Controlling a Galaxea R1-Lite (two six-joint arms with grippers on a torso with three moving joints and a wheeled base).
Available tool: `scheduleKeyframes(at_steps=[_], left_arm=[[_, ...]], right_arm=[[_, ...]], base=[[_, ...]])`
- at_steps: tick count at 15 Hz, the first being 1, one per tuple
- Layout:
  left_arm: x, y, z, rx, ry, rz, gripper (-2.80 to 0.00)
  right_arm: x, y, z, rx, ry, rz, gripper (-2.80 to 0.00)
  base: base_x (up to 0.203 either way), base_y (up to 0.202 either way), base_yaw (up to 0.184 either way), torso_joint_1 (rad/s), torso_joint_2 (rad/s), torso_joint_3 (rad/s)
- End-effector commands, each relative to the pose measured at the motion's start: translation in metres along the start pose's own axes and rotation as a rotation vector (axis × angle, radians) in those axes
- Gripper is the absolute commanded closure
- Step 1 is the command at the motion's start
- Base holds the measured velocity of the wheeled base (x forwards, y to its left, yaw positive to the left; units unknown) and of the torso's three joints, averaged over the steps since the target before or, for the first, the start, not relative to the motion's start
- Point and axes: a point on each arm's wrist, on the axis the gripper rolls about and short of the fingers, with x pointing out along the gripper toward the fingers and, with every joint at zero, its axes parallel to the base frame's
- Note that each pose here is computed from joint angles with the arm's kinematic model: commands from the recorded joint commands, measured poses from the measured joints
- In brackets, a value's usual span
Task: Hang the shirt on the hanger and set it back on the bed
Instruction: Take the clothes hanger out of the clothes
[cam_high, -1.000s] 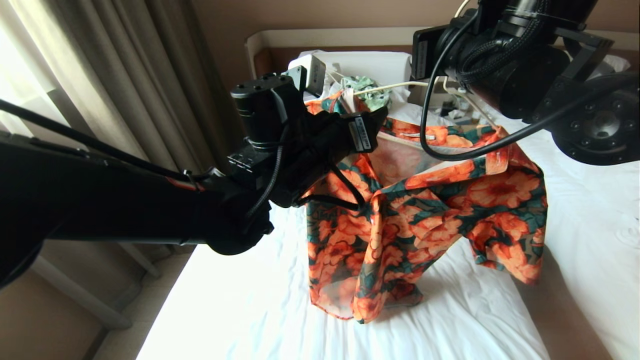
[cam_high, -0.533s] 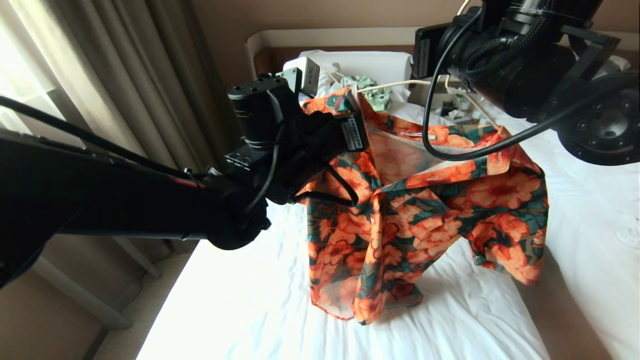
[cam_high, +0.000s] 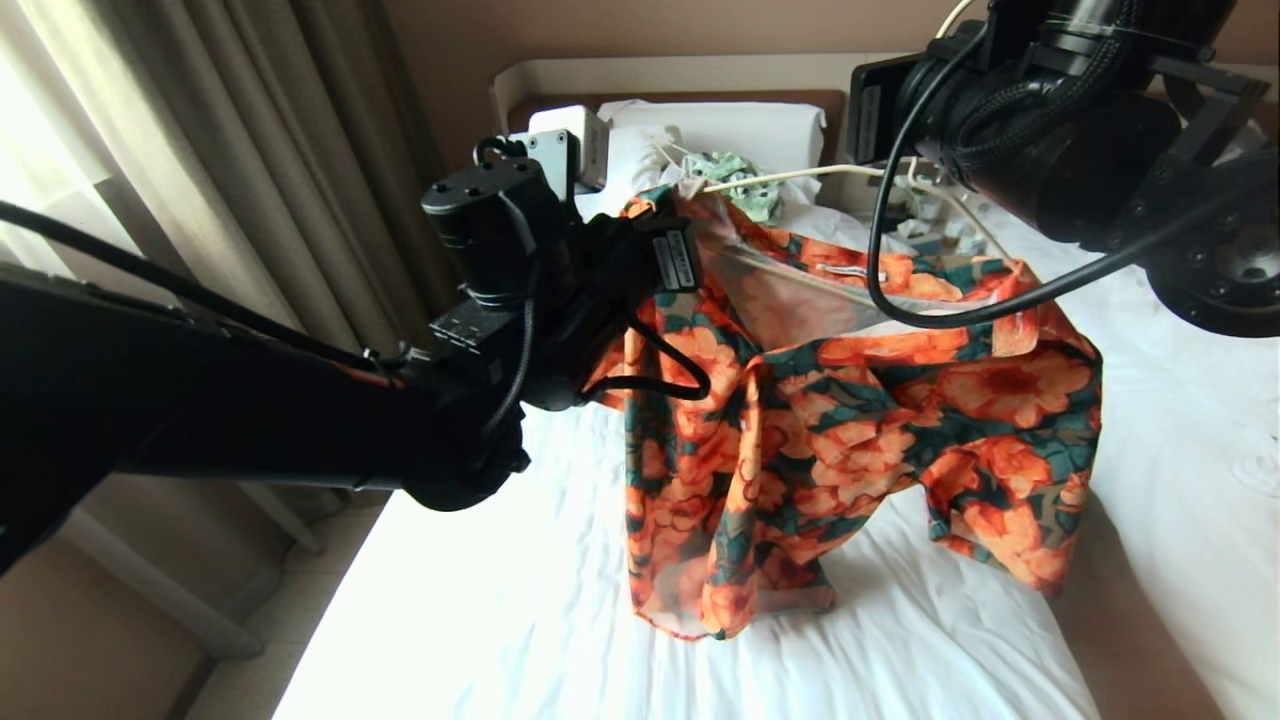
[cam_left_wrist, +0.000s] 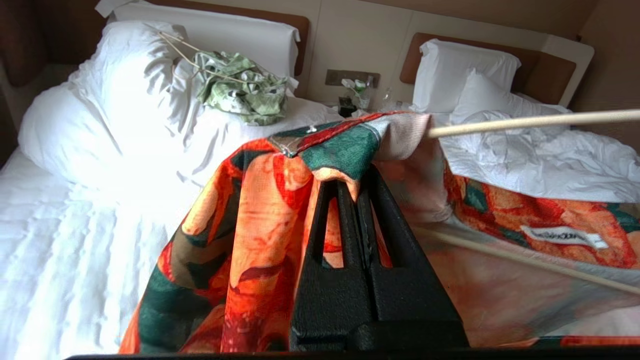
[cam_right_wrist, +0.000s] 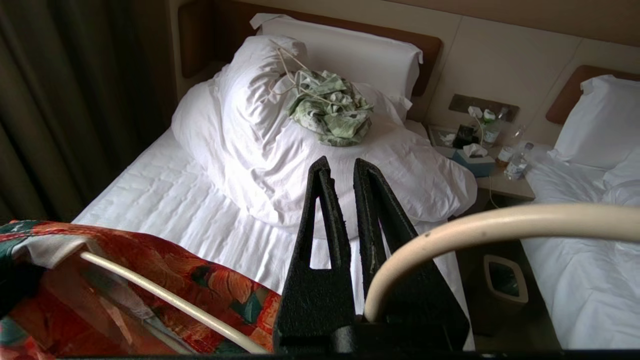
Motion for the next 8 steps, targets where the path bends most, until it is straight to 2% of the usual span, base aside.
scheduleKeyframes(at_steps=[1, 5, 8], left_arm=[[-0.006, 0.006, 0.0, 0.007, 0.009, 0.014, 0.0], [-0.01, 0.028, -0.005, 0.031, 0.039, 0.066, 0.0], [-0.005, 0.05, -0.007, 0.053, 0.046, 0.124, 0.0]], right_arm=[[0.001, -0.001, -0.001, -0.005, 0.001, -0.005, 0.0], [0.014, -0.003, -0.018, -0.035, 0.035, -0.029, 0.0], [0.013, 0.002, -0.02, -0.035, 0.039, -0.016, 0.0]], base=[[0.0, 0.0, 0.0, 0.0, 0.0, 0.0], [0.0, 0.0, 0.0, 0.0, 0.0, 0.0], [0.0, 0.0, 0.0, 0.0, 0.0, 0.0]])
